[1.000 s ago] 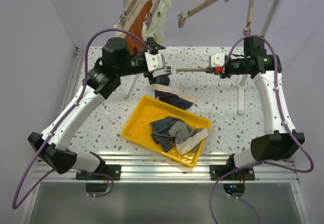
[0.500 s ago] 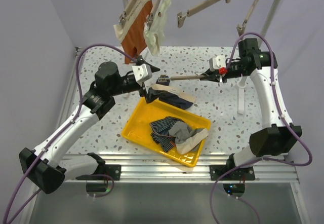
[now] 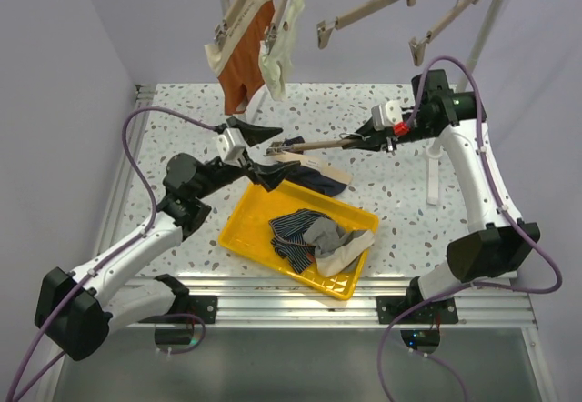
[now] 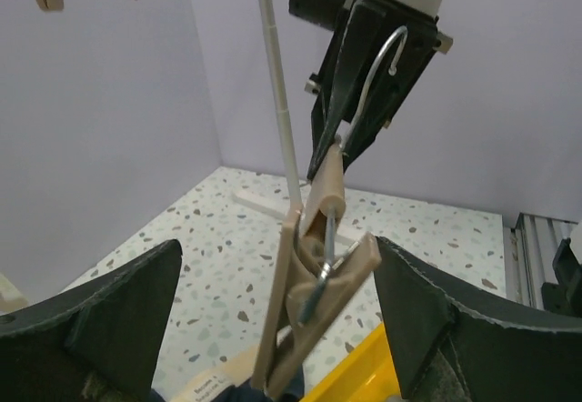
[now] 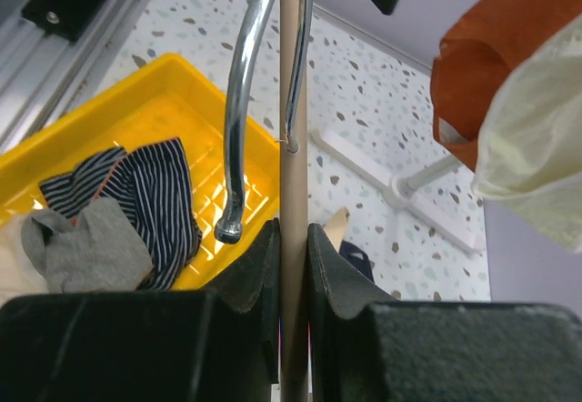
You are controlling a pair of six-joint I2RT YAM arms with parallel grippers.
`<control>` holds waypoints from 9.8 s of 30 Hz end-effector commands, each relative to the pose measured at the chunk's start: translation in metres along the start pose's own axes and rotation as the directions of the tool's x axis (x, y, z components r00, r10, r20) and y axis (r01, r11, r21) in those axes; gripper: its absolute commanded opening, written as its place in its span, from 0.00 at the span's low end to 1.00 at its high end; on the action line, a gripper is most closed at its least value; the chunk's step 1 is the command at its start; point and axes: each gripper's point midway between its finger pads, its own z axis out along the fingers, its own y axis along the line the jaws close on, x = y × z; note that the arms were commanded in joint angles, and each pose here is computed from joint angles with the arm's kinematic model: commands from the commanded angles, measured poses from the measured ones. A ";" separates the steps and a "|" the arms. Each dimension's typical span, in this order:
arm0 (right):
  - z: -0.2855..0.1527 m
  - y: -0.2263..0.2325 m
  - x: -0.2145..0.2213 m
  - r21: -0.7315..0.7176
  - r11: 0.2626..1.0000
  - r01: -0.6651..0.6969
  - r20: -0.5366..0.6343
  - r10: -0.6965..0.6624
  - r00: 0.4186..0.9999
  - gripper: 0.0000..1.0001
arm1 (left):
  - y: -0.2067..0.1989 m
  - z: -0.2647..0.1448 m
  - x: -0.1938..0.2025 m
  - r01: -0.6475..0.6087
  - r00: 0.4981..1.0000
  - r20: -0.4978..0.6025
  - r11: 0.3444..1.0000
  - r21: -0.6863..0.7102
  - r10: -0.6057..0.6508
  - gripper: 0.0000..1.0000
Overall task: Remove the underwear clipped to the hanger
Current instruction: Place the hanger at the clothesline.
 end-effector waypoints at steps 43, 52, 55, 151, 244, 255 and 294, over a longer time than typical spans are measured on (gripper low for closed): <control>0.028 0.029 -0.063 -0.191 0.920 -0.343 0.213 0.380 0.900 0.66 | -0.027 0.005 -0.100 -0.044 0.856 0.517 0.998 0.041 0.016 0.00; 0.017 0.010 -0.056 -0.127 0.932 -0.340 0.181 0.359 0.915 0.99 | -0.025 -0.006 -0.103 -0.074 0.861 0.505 0.997 -0.012 0.070 0.00; 0.015 0.009 -0.056 -0.119 0.928 -0.353 0.173 0.369 0.913 0.99 | -0.026 -0.009 -0.101 -0.072 0.865 0.497 0.997 -0.017 0.071 0.00; 0.115 0.034 -0.114 -0.218 0.818 -0.532 0.467 0.566 0.679 0.44 | -0.020 -0.053 -0.266 0.017 0.295 0.956 1.000 -0.006 0.001 0.00; 0.001 -0.007 0.035 -0.082 0.957 0.277 -0.636 -0.264 0.725 0.95 | -0.050 0.015 0.072 0.180 0.698 -0.705 0.984 0.004 -0.125 0.00; -0.046 -0.036 0.009 0.205 0.952 0.228 -0.540 -0.084 0.838 0.98 | -0.037 -0.006 0.066 0.134 0.682 -0.705 0.981 -0.139 -0.193 0.00; -0.062 -0.239 -0.114 0.766 0.454 -0.454 0.423 0.176 0.889 0.16 | 0.027 0.027 -0.009 0.156 0.818 -0.383 0.805 -0.572 -0.430 0.00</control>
